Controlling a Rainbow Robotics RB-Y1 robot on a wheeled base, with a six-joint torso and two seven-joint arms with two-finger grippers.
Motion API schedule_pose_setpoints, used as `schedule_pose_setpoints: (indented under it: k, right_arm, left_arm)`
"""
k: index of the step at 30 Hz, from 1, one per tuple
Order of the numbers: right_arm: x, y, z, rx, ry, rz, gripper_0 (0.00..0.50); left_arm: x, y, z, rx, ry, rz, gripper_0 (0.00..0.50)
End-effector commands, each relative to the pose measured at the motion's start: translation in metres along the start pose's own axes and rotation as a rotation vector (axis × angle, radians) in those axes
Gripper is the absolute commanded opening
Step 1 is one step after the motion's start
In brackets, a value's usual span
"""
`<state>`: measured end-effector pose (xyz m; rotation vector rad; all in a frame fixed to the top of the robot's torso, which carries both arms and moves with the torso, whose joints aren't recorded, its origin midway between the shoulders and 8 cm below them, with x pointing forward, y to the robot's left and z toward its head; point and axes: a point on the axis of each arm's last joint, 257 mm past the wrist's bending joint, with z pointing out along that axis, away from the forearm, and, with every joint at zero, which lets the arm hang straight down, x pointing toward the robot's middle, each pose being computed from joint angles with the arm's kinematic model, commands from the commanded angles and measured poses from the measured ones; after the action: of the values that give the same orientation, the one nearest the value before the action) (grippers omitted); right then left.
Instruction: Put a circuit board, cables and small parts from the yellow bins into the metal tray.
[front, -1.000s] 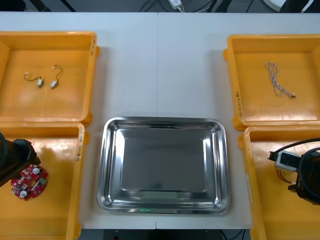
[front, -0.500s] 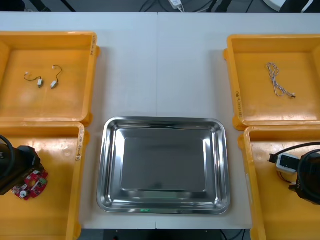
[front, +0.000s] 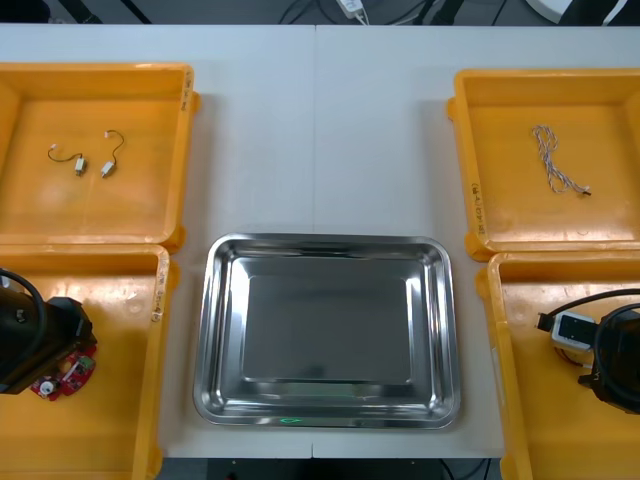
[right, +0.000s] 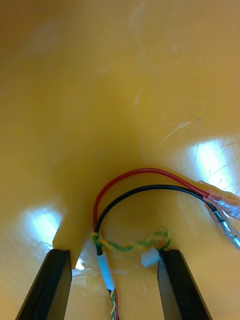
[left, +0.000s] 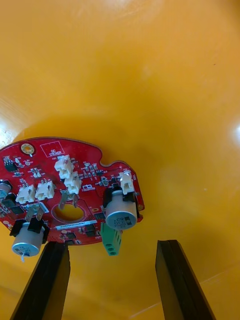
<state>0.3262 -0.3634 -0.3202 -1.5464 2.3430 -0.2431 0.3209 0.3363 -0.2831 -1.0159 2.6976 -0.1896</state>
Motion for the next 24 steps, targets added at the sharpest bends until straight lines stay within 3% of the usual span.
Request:
schedule_pose_setpoints:
  k: [1,2,4,5,6,16,24]
  right_arm:
    - [0.019,0.012,0.003,-0.027,0.048,-0.045,0.436]
    - [0.018,0.013,0.004,-0.029,0.047,-0.043,0.401]
    - [0.019,0.014,0.004,-0.029,0.047,-0.04,0.187]
    - [0.018,0.015,0.004,-0.032,0.045,-0.04,0.127]
    - [0.018,0.015,0.004,-0.033,0.044,-0.038,0.006]
    - [0.013,0.017,0.005,-0.038,0.029,-0.023,0.0]
    - [0.007,0.001,0.0,0.0,0.011,-0.017,0.0]
  left_arm:
    - [0.011,-0.002,0.004,0.005,-0.005,-0.066,0.5]
    - [0.011,-0.002,0.005,0.003,-0.006,-0.065,0.5]
    - [0.013,-0.002,0.007,0.0,-0.003,-0.067,0.5]
    - [0.013,-0.003,0.008,0.002,-0.003,-0.067,0.5]
    - [0.013,-0.003,0.009,0.0,-0.004,-0.067,0.5]
    - [0.015,-0.002,0.02,-0.006,0.002,-0.07,0.5]
    - [0.016,0.007,0.027,-0.006,-0.01,-0.067,0.5]
